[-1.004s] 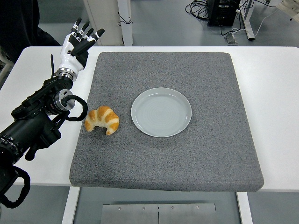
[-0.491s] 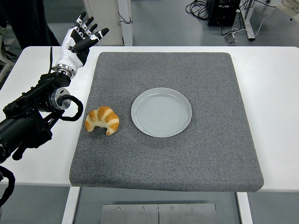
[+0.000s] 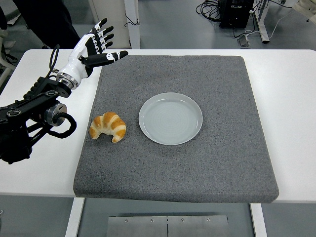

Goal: Place the bread on the plate

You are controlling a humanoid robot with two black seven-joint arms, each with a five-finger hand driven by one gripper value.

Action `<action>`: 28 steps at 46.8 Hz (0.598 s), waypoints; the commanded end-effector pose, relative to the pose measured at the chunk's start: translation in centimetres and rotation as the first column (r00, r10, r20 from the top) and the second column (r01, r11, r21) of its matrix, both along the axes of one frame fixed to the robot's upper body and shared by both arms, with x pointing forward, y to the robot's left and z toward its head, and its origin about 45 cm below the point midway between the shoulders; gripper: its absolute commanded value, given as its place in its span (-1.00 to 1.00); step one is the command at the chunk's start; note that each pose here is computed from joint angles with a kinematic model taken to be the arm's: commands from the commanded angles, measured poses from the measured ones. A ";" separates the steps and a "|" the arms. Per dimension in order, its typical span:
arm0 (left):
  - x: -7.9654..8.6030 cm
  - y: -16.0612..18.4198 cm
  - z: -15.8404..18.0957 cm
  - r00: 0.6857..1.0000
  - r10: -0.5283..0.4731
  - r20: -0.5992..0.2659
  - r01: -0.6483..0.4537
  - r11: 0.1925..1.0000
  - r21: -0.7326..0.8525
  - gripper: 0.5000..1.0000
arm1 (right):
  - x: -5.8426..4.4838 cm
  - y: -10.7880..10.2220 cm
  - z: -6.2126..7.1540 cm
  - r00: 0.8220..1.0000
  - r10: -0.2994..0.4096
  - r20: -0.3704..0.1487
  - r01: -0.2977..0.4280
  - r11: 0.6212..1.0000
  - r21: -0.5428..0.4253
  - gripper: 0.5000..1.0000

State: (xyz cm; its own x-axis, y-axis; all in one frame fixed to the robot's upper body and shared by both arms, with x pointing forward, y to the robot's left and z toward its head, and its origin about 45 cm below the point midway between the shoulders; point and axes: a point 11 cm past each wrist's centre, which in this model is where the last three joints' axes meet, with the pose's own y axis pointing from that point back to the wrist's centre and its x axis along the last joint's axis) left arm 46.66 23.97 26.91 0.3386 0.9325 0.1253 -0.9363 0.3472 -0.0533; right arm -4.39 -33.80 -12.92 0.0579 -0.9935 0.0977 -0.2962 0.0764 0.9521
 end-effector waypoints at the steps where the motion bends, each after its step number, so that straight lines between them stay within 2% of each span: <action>1: -0.6 0.1 0.1 0.999 -0.044 0.016 0.042 0.994 0.096 0.85 | 0.0 0.0 0.0 1.000 0.000 0.000 0.000 1.000 -0.001 1.00; 10: -1.1 1.0 0.2 0.993 -0.105 0.054 0.087 0.959 0.271 0.85 | 0.0 0.0 0.0 1.000 0.000 0.000 0.000 1.000 0.001 1.00; 17: -2.4 0.9 -0.9 0.980 -0.197 0.030 0.170 0.903 0.395 0.86 | 0.0 0.0 0.0 1.000 0.000 0.000 0.000 1.000 0.001 1.00; 28: -3.9 0.8 -0.2 0.951 -0.306 0.048 0.233 0.810 0.539 0.86 | 0.0 0.0 0.0 1.000 0.000 0.000 0.000 1.000 -0.001 1.00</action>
